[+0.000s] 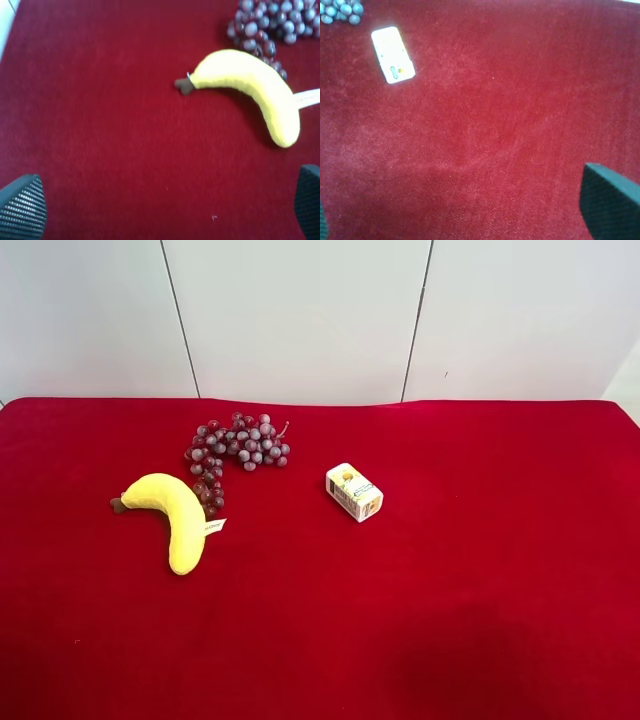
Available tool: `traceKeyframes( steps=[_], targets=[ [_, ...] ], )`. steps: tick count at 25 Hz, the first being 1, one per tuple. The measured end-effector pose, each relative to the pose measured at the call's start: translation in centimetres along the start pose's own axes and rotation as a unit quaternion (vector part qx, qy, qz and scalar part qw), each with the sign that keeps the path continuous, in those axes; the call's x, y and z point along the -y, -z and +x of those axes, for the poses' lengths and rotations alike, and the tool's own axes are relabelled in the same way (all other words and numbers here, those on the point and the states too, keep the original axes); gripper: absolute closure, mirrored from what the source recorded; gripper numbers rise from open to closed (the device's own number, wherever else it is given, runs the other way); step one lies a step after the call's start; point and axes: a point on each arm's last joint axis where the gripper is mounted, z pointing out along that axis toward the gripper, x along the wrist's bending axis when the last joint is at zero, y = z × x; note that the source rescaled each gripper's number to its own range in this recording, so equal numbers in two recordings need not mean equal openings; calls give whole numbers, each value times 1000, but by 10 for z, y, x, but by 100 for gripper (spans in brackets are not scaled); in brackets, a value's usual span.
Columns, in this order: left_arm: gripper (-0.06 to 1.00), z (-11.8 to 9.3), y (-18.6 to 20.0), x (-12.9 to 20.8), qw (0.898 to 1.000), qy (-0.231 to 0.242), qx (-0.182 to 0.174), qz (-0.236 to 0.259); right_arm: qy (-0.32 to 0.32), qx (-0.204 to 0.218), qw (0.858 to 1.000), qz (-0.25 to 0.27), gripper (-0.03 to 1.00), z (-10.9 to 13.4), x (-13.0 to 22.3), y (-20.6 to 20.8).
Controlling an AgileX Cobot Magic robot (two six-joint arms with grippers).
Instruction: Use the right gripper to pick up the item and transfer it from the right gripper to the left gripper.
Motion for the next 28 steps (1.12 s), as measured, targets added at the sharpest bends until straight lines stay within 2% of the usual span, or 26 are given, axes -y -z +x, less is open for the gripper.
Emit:
traceKeyframes(
  steps=[3,12,19,28],
  targets=[
    [-6,1,-2,3,1000,-7,-3,7,-6,11,1000,0,-3,0,0,0],
    [-6,1,-2,3,1000,-10,-4,7,-41,76,996,2,-3,1,0,1],
    [-6,1,-2,3,1000,-10,-4,7,-74,136,988,4,-3,1,0,1],
    [-6,1,-2,3,1000,-10,-5,7,-80,147,986,4,-3,1,0,1]
  ],
)
